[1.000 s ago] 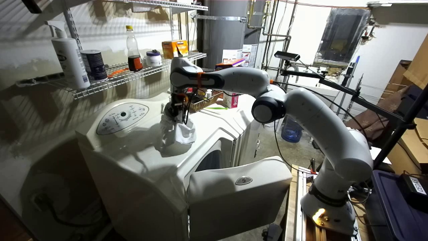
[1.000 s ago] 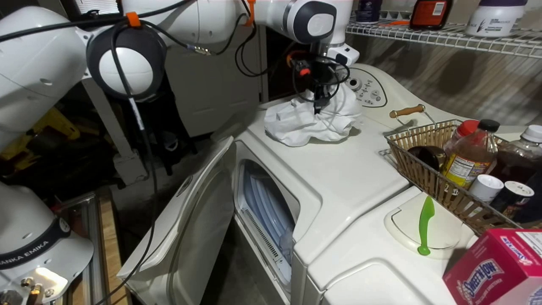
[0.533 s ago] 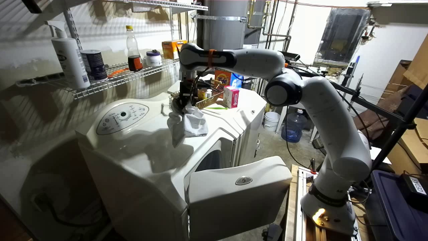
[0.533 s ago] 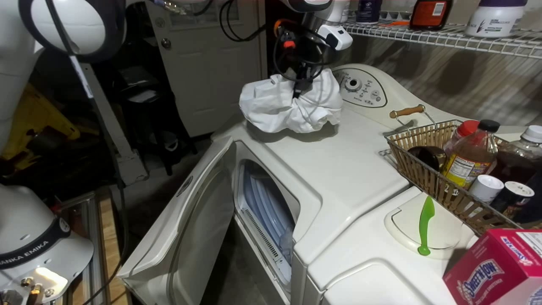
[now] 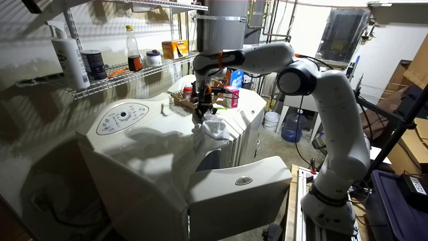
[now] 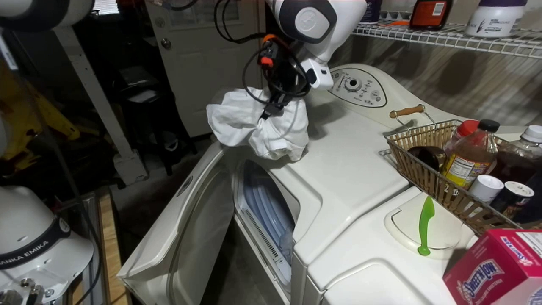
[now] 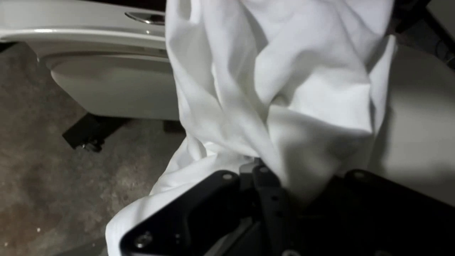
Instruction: Put the white cloth inside the left washing machine
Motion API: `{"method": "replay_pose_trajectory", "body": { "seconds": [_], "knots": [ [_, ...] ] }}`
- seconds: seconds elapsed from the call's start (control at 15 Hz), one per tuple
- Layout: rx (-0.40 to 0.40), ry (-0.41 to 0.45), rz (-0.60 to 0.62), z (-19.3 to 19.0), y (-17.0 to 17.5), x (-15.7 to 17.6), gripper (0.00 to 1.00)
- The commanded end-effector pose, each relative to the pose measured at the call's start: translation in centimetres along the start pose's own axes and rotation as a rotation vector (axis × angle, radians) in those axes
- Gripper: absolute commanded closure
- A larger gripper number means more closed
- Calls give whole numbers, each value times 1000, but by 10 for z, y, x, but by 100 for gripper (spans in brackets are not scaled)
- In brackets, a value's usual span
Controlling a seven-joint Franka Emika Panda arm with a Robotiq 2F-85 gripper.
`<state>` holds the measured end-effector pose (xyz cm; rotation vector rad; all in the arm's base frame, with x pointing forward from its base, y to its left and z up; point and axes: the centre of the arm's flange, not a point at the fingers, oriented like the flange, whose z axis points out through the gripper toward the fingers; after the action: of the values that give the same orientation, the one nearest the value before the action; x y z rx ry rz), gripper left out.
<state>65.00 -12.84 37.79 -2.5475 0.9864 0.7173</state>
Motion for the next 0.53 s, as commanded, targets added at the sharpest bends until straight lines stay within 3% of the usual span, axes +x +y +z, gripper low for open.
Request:
{"method": "replay_pose_trajectory", "body": {
  "seconds": [0.0,0.2,0.27,0.33,0.47],
  "knots": [
    [38,-145,135,67,66,-8,97],
    [45,-207,287,119,117,14,97],
    [-7,-178,204,82,85,31,97],
    [-9,-194,222,95,98,37,86],
    [-10,-193,221,96,99,40,86]
  ]
}}
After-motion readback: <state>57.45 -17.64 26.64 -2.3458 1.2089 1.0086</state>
